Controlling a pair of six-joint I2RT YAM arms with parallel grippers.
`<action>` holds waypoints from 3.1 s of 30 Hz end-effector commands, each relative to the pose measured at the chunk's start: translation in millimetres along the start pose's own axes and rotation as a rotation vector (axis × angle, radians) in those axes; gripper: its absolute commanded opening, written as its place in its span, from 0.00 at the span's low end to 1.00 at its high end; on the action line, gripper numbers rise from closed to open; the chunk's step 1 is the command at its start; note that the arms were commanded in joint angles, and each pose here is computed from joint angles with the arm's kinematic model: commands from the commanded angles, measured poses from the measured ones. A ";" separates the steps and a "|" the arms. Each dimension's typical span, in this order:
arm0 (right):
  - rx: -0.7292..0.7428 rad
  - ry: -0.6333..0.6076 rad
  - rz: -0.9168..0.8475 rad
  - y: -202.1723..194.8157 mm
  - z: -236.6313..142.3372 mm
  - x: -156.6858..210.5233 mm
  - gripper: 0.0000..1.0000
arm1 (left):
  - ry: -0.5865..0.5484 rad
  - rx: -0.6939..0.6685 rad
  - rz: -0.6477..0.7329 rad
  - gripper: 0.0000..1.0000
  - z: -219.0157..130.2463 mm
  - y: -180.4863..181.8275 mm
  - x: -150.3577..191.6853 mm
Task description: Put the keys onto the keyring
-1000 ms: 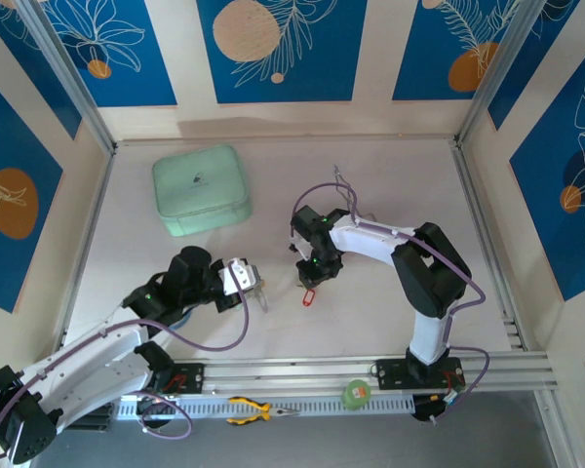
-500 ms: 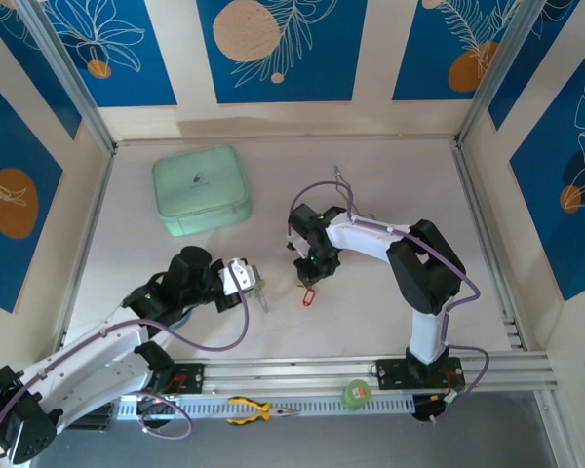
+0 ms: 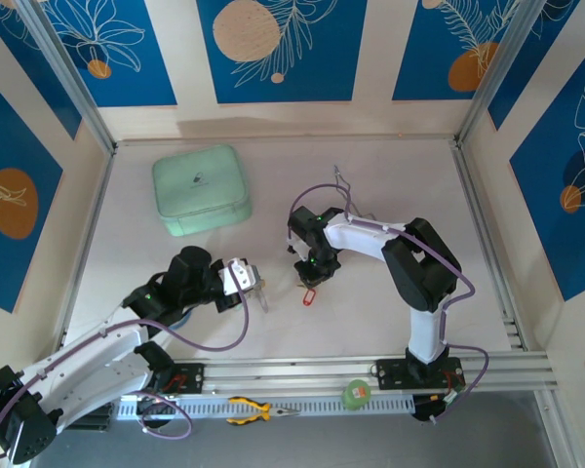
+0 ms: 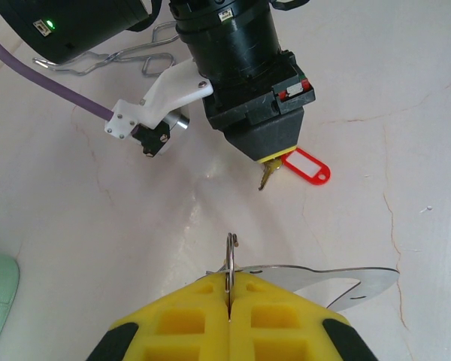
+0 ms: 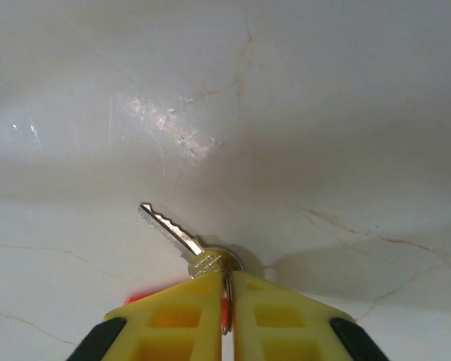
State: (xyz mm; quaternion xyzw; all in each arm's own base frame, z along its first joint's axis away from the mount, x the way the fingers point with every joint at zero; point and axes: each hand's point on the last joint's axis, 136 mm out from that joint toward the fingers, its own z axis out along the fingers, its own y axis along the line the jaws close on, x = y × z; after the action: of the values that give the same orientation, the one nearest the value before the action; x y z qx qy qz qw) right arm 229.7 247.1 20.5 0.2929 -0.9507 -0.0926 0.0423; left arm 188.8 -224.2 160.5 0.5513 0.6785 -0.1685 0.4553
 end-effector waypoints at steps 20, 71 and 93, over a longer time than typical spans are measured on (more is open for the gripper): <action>-0.240 -0.887 -0.622 85.5 -140.6 -4.7 0.00 | -0.161 0.062 -0.141 0.00 3.1 -5.2 -28.8; -0.332 -1.015 -0.836 142.6 -159.1 -8.1 0.00 | -0.180 0.122 -0.196 0.00 12.0 -12.0 -34.8; -0.185 -1.003 -0.523 108.1 -155.9 -46.2 0.00 | -0.222 0.101 -0.132 0.00 4.7 -11.4 -41.0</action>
State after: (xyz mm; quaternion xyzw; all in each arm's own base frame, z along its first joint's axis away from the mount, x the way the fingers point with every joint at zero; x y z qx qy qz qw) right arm 203.7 341.0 184.7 0.4852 -0.7087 -0.3354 -0.3871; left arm 190.6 -249.0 171.7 0.4814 0.6893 -0.2724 0.4679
